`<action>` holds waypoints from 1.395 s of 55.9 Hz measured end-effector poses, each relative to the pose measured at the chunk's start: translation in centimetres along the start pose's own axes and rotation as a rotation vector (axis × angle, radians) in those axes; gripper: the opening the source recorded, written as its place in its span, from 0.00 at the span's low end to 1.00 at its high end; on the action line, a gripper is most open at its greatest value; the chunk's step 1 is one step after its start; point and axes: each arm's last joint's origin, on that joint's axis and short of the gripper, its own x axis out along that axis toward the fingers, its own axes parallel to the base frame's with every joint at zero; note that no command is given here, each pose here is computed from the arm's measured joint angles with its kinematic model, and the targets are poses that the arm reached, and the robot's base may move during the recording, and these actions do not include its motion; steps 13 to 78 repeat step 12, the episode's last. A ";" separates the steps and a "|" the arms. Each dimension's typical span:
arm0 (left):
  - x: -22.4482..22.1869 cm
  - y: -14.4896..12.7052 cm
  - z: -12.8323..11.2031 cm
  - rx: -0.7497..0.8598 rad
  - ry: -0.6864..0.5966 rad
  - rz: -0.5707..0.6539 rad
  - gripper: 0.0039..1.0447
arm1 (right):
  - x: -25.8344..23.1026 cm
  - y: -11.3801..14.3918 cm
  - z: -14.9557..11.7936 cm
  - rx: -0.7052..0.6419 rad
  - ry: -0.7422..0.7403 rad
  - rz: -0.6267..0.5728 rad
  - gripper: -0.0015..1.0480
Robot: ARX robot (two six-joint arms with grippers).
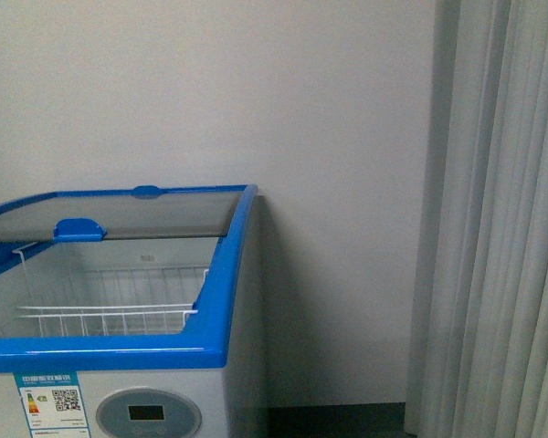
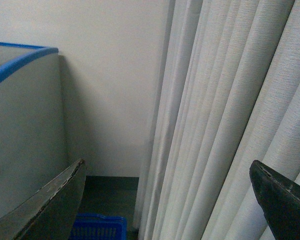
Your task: Put drink in fridge
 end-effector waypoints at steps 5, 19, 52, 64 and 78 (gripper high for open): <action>0.0 0.0 0.0 0.000 0.000 0.000 0.92 | 0.0 0.0 0.0 0.000 0.000 0.000 0.93; 0.0 0.0 0.0 0.000 0.000 0.000 0.92 | 0.0 0.0 0.0 0.000 0.000 0.000 0.93; 0.0 0.0 0.0 0.000 0.000 0.000 0.92 | 0.0 0.0 0.0 0.000 0.000 0.000 0.93; 0.0 0.0 0.0 0.000 0.000 0.000 0.92 | 0.0 0.0 0.0 0.000 0.000 0.000 0.93; 0.0 0.0 0.0 0.000 0.000 0.000 0.92 | 0.0 0.0 0.0 0.000 0.000 0.000 0.93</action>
